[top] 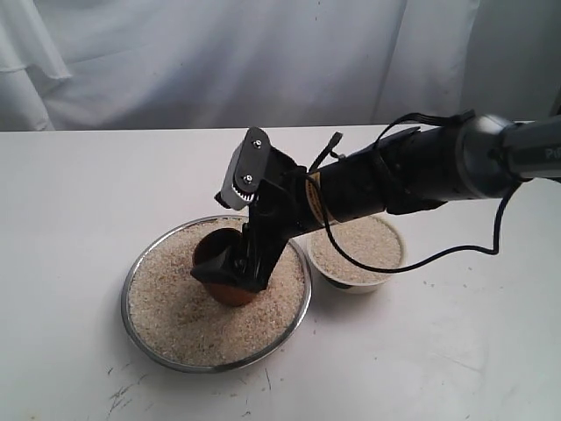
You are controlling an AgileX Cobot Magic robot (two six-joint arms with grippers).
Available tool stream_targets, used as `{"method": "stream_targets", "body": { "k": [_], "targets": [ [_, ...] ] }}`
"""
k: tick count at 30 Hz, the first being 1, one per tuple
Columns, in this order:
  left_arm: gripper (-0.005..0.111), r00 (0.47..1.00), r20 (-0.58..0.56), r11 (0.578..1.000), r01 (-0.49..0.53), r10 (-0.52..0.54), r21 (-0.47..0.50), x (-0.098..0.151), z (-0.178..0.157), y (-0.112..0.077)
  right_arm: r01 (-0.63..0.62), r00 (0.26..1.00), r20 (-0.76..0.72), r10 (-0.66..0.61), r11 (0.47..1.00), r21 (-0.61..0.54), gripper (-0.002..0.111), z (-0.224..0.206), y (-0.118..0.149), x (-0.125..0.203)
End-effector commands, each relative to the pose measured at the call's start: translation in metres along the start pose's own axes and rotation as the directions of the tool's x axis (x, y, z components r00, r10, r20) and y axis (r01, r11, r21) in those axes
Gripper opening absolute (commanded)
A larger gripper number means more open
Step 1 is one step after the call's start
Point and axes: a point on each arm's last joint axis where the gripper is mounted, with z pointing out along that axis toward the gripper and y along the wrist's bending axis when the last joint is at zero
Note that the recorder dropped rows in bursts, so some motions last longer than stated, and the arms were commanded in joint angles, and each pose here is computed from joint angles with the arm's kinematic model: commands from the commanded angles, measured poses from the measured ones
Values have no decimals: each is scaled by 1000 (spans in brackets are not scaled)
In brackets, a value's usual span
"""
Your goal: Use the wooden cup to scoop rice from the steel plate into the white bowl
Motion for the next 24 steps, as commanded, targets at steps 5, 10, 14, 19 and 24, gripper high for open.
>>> {"method": "stream_targets", "body": {
  "k": [5, 10, 14, 19, 24],
  "targets": [
    [0, 1000, 13, 1000, -1, 1, 3, 0, 0, 0, -99, 995, 18, 100, 994, -53, 99, -49, 1, -9],
    [0, 1000, 13, 1000, -1, 1, 3, 0, 0, 0, -163, 986, 21, 165, 983, -81, 99, -65, 8, 26],
    [0, 1000, 13, 1000, -1, 1, 3, 0, 0, 0, -116, 987, 114, 117, 993, -15, 99, -64, 17, 39],
    [0, 1000, 13, 1000, -1, 1, 3, 0, 0, 0, -89, 985, 154, 80, 995, 52, 99, -57, 21, 47],
    [0, 1000, 13, 1000, -1, 1, 3, 0, 0, 0, -132, 980, 158, 125, 991, 36, 99, -44, 19, 62]
  ]
}}
